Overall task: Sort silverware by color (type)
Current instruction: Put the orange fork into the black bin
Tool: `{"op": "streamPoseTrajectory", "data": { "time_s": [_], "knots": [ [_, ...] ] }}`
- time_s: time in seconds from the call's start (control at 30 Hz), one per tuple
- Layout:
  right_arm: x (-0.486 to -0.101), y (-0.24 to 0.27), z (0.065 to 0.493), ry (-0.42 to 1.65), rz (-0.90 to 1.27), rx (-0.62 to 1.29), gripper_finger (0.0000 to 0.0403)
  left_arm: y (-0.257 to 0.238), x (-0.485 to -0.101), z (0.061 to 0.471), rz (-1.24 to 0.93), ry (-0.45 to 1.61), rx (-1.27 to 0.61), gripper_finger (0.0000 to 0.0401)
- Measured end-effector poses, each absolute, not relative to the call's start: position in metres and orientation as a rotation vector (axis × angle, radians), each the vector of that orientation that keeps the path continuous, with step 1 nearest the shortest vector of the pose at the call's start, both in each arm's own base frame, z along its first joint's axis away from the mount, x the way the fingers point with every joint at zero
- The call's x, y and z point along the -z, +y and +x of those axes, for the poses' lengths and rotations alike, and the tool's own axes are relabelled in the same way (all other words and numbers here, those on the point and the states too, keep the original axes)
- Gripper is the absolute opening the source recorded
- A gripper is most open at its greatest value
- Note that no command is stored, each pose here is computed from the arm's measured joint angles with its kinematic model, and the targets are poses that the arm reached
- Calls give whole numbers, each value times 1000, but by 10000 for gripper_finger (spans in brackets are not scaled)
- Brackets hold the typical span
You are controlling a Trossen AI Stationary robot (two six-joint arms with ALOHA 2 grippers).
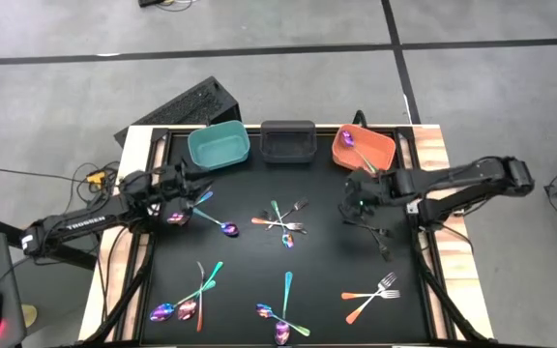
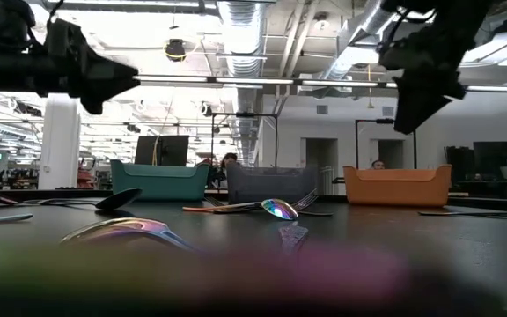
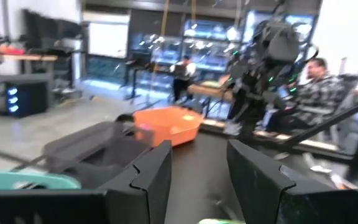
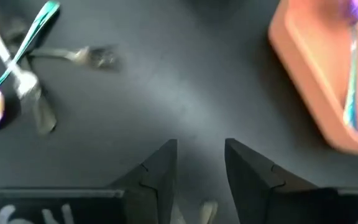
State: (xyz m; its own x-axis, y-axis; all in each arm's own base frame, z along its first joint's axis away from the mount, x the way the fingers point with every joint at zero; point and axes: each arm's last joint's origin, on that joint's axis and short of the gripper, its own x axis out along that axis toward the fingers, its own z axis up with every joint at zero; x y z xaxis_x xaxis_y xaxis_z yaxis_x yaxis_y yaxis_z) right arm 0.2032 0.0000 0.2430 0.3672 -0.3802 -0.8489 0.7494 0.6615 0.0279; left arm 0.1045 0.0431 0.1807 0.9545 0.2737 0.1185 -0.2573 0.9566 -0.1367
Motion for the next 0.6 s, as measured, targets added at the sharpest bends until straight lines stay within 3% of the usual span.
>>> {"op": "streamPoseTrajectory", "data": {
  "time_s": [0.33, 0.6],
  "knots": [
    [-237, 49, 187, 1172, 619, 545, 200, 27, -187, 114, -104, -205, -229, 144],
    [-237, 86, 172, 1285, 747, 469, 195, 21, -185, 129, -109, -194, -206, 144]
  ]
}}
